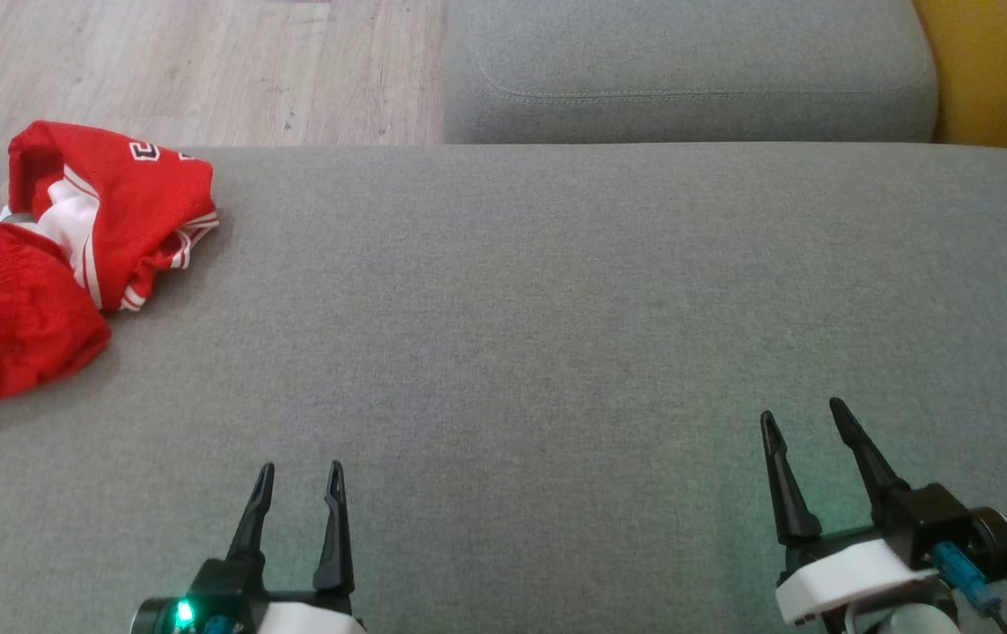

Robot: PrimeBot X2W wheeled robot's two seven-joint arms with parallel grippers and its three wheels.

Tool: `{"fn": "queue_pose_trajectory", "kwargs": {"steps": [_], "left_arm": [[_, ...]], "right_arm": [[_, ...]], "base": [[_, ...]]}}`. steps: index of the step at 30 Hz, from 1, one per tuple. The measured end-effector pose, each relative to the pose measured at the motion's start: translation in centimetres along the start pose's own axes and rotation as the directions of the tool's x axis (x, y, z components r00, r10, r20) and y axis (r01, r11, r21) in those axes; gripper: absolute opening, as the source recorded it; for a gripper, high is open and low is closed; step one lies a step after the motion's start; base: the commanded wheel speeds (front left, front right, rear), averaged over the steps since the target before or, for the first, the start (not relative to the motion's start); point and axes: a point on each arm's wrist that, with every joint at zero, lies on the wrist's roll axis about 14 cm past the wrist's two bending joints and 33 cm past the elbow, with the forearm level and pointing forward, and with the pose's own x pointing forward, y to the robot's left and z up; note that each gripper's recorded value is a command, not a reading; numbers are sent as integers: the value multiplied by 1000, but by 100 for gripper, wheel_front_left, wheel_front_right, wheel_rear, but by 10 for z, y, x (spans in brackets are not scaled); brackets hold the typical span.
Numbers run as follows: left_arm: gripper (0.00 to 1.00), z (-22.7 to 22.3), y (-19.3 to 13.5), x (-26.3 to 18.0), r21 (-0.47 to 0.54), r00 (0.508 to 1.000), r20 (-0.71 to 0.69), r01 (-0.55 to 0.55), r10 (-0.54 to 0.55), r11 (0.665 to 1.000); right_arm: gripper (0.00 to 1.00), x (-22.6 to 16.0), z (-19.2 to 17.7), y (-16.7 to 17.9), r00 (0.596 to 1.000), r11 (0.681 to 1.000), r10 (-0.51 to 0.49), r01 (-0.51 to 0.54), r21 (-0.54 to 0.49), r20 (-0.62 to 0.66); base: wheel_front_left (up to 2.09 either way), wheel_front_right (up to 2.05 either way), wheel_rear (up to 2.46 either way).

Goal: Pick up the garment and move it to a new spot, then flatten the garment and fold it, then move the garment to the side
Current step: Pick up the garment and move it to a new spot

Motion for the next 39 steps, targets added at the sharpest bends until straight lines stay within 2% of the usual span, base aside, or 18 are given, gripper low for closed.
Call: {"fn": "queue_pose_trajectory", "kwargs": {"steps": [11, 20, 24, 31, 39], "left_arm": [[100, 0, 8, -3, 1, 999, 0, -32, 32, 999], [100, 4, 46, -25, 2, 987, 19, -162, 162, 987], [100, 6, 73, -46, 6, 967, 31, -255, 255, 967], [100, 10, 101, -76, -7, 930, 57, -363, 363, 932], [100, 22, 123, -98, -13, 889, 103, -447, 446, 895]], "right_arm": [[100, 5, 1, 2, 1000, 1000, 11, -11, -2, 4], [100, 28, 4, 37, 992, 992, 128, -128, -7, 10], [100, 39, 5, 71, 972, 972, 236, -236, -8, 10], [100, 48, 7, 118, 929, 929, 370, -370, 1, 13], [100, 48, 11, 144, 895, 895, 445, -445, -12, 19]], "base": [[0, 0, 0], [0, 0, 0], [0, 0, 0], [0, 0, 0], [0, 0, 0]]}}
